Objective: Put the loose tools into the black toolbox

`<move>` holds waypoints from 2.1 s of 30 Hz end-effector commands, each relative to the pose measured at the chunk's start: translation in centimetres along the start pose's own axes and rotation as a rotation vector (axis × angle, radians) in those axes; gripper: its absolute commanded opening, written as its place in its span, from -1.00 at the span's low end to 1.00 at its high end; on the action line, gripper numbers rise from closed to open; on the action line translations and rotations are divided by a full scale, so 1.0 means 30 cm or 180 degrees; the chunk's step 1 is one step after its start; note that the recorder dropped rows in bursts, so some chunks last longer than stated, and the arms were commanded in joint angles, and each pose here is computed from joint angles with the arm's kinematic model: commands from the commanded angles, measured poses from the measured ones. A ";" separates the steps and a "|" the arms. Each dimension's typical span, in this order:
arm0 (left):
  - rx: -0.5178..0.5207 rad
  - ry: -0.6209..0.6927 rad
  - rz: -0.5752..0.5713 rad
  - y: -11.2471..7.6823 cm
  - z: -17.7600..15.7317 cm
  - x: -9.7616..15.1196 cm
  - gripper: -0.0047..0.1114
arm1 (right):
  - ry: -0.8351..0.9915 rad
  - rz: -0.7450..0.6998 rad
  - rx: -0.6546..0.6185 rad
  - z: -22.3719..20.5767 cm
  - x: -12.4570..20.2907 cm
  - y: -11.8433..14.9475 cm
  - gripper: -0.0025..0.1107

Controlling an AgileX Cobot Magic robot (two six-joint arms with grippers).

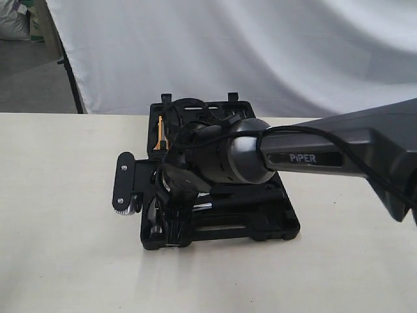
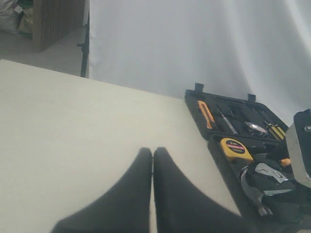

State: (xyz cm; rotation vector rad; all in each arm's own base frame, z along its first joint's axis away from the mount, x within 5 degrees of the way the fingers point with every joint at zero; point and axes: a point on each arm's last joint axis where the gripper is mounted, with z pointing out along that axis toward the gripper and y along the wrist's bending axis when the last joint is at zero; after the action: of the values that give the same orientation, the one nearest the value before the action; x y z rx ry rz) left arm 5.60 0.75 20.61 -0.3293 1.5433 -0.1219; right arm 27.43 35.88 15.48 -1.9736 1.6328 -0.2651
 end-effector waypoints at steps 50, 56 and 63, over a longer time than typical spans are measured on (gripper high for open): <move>-0.0066 -0.0063 -0.0001 0.003 -0.001 -0.007 -0.91 | -0.0087 0.3050 0.0153 -0.216 0.169 -0.132 -0.96; -0.0066 -0.0063 -0.0001 0.003 -0.001 -0.007 -0.91 | 0.0628 0.3003 -0.0385 0.087 0.252 0.103 -0.96; -0.0066 -0.0063 -0.0001 0.003 -0.001 -0.007 -0.91 | 0.0888 0.3010 -0.0374 0.008 0.240 0.043 -0.96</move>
State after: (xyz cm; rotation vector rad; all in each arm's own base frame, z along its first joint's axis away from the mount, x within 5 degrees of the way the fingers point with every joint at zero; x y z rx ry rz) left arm 5.60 0.75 20.61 -0.3293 1.5433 -0.1219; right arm 28.57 30.09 13.44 -1.0523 2.4834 0.0349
